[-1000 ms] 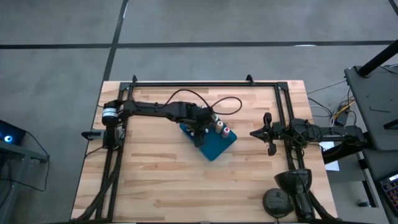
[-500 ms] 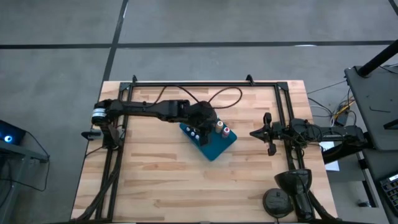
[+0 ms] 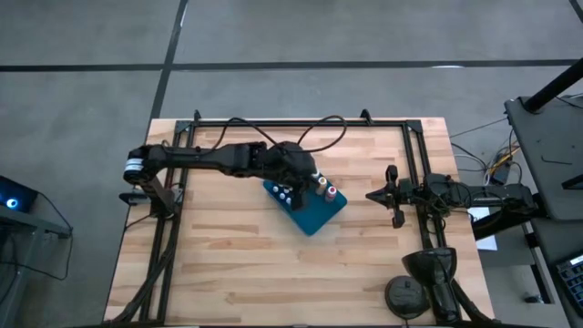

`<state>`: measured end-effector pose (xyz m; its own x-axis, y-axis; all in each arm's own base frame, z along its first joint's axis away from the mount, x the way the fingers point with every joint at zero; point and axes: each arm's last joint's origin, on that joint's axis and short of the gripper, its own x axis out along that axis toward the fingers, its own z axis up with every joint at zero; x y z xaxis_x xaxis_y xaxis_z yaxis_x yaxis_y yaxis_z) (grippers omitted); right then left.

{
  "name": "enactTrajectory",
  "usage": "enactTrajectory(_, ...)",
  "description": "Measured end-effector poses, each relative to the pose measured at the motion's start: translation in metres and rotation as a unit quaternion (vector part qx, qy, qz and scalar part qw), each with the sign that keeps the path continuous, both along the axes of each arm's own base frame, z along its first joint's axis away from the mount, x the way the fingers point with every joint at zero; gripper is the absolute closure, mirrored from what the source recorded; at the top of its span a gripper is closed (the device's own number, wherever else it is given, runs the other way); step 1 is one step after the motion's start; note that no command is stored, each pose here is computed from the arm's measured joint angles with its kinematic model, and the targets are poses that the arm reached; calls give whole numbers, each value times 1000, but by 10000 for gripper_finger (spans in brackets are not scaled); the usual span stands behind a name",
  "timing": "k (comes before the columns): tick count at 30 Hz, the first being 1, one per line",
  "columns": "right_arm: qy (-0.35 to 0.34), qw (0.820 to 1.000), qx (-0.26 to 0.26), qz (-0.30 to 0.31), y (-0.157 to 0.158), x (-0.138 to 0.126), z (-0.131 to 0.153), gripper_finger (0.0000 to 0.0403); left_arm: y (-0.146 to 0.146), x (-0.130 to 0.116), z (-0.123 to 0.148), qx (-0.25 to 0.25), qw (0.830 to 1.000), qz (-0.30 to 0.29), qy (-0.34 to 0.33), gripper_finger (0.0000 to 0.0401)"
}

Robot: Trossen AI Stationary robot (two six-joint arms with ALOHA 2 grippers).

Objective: Pick & Place food coloring
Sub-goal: Return to Home Position

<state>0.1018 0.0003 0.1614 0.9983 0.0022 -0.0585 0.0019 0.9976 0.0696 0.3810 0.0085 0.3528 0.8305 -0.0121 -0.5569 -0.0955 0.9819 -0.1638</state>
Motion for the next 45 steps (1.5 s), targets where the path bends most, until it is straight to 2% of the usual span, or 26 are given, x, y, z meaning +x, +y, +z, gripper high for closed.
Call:
enactTrajectory(11, 0, 1000, -1, 0, 0, 0, 0, 394, -12, 3, 17, -5, 997, -14, -80, 401)
enactTrajectory(20, 0, 1000, -1, 0, 0, 0, 0, 394, -13, -2, 12, -14, 999, -16, -39, 401)
enactTrajectory(24, 0, 1000, 0, 0, 0, 0, 0, 394, -14, -4, 15, -3, 998, -32, -46, 401)
enactTrajectory(36, 0, 1000, 0, 0, 0, 0, 0, 394, -14, -3, 17, 0, 998, -34, -54, 401)
enactTrajectory(45, 0, 1000, 0, 0, 0, 0, 0, 394, -16, -18, 40, 36, 992, -55, -104, 401)
